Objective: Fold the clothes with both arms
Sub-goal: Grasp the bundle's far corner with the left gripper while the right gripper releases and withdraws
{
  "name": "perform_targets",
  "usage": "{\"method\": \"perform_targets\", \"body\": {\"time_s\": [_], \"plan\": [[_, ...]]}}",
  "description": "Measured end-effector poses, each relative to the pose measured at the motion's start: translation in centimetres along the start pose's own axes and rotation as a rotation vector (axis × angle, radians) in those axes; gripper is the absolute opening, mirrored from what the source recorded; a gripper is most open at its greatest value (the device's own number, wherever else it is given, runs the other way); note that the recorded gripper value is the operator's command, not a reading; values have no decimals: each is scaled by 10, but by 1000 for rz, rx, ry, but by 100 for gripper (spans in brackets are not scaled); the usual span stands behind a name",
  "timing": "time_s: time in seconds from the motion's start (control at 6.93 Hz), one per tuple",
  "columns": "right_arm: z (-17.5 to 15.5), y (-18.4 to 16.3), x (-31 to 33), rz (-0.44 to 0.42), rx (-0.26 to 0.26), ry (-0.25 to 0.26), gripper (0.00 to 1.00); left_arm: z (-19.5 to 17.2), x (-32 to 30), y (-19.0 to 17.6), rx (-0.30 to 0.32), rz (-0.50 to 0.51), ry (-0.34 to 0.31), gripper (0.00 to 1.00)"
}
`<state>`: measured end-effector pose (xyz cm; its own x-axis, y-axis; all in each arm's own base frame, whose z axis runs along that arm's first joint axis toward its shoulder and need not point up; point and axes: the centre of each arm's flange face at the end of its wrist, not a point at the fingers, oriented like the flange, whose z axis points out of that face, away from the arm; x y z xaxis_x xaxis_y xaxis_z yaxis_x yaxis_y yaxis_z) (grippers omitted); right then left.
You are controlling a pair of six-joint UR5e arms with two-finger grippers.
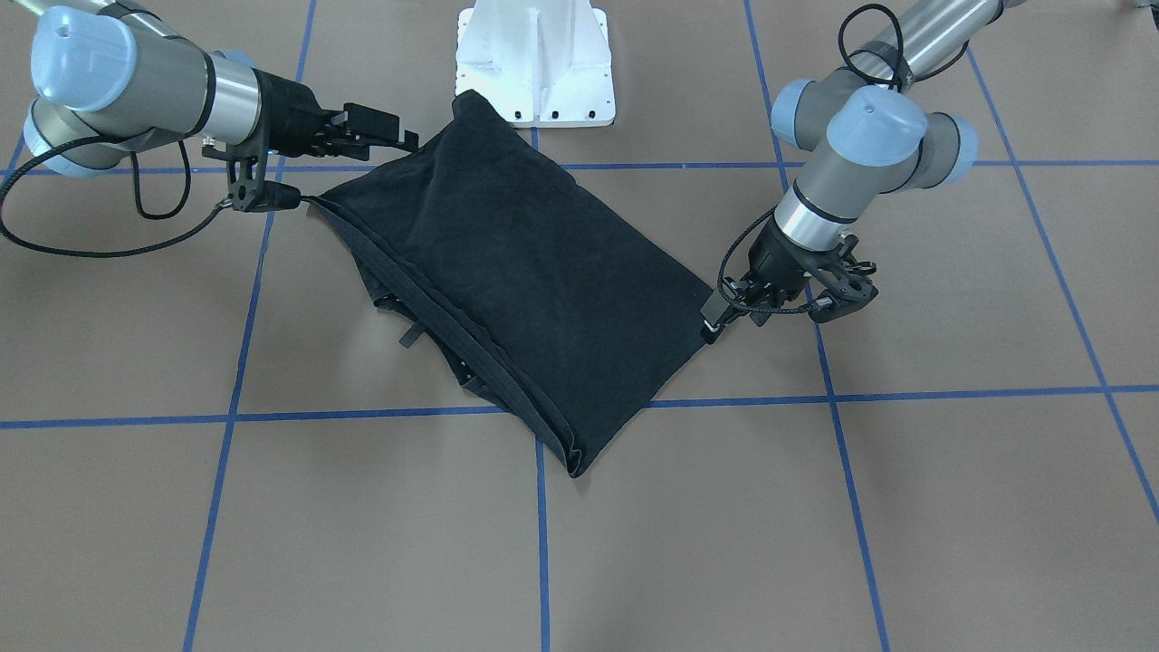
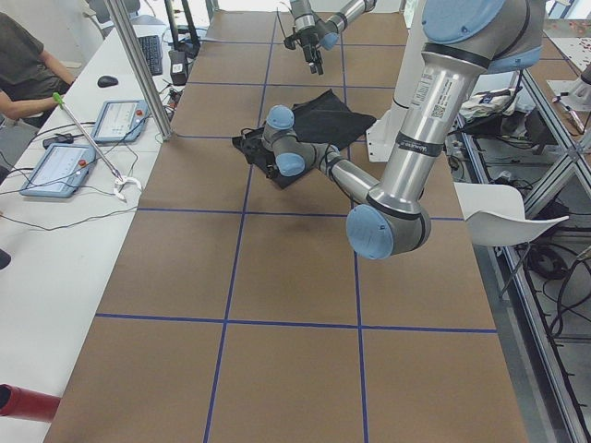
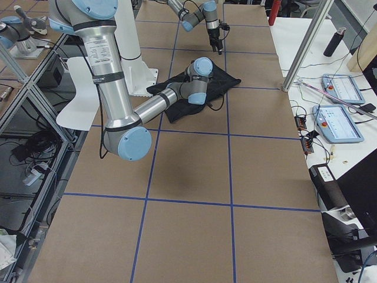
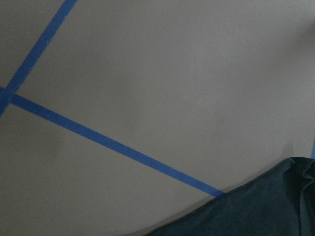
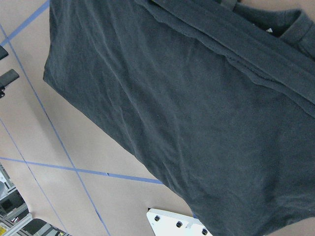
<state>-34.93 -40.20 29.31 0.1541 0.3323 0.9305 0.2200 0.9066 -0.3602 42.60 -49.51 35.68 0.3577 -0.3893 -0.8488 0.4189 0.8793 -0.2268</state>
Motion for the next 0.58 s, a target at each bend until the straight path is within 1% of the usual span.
{"method": "perform_targets", "body": {"time_s": [0.29, 0.58], "plan": [[-7, -6, 0, 2, 32, -9, 100, 12, -17, 7, 0, -1, -32, 100], [-8, -8, 0, 2, 44, -12, 100, 23, -25, 20, -19, 7, -53, 100]]}}
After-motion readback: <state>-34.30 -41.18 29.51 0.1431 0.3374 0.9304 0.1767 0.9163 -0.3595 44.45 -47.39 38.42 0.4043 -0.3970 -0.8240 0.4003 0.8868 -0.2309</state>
